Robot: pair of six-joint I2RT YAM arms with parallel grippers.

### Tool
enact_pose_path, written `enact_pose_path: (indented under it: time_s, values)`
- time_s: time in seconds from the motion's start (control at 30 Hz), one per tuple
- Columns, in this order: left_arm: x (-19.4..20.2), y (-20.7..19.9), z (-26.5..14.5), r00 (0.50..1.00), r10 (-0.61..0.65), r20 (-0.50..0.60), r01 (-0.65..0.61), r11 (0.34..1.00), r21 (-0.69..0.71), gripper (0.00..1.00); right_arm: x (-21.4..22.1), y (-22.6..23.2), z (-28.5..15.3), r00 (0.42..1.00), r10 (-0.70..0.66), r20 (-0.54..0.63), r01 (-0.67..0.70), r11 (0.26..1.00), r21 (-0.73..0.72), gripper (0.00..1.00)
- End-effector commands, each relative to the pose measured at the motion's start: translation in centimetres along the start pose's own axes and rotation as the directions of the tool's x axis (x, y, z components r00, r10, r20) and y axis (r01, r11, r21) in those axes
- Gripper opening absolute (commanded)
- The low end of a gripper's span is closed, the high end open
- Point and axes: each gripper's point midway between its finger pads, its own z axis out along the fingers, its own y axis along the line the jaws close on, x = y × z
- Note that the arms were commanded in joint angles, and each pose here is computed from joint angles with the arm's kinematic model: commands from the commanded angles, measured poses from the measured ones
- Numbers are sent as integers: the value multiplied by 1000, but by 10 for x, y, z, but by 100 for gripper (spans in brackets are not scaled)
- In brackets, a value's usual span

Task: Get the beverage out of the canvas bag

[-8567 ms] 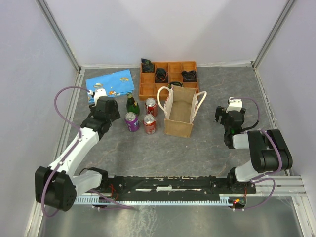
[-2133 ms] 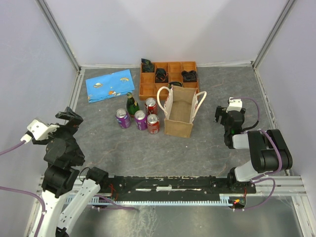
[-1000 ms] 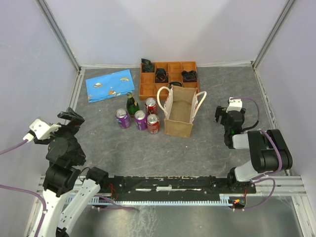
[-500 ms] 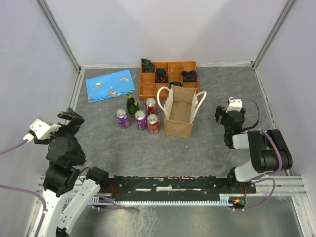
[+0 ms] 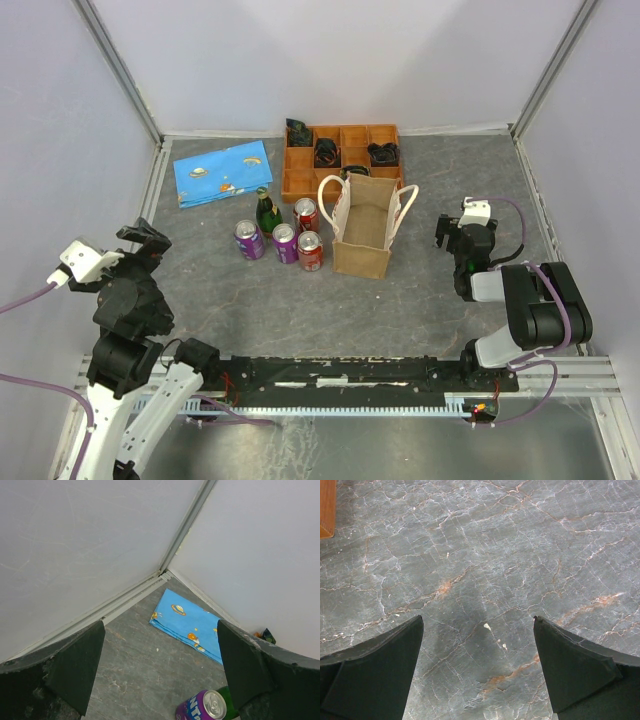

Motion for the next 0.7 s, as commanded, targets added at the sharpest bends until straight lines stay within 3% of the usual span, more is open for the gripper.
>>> enact_pose_path:
  time_s: [0.0,0.67]
  values:
    - [-2,3,1,999,-41,13,41,999,-29,99,-24,2,5,998,20,67,-20,1000,-6,99]
    - [-4,4,1,999,-41,16,41,999,-30,99,-24,1,5,998,20,66,-20,1000,-5,99]
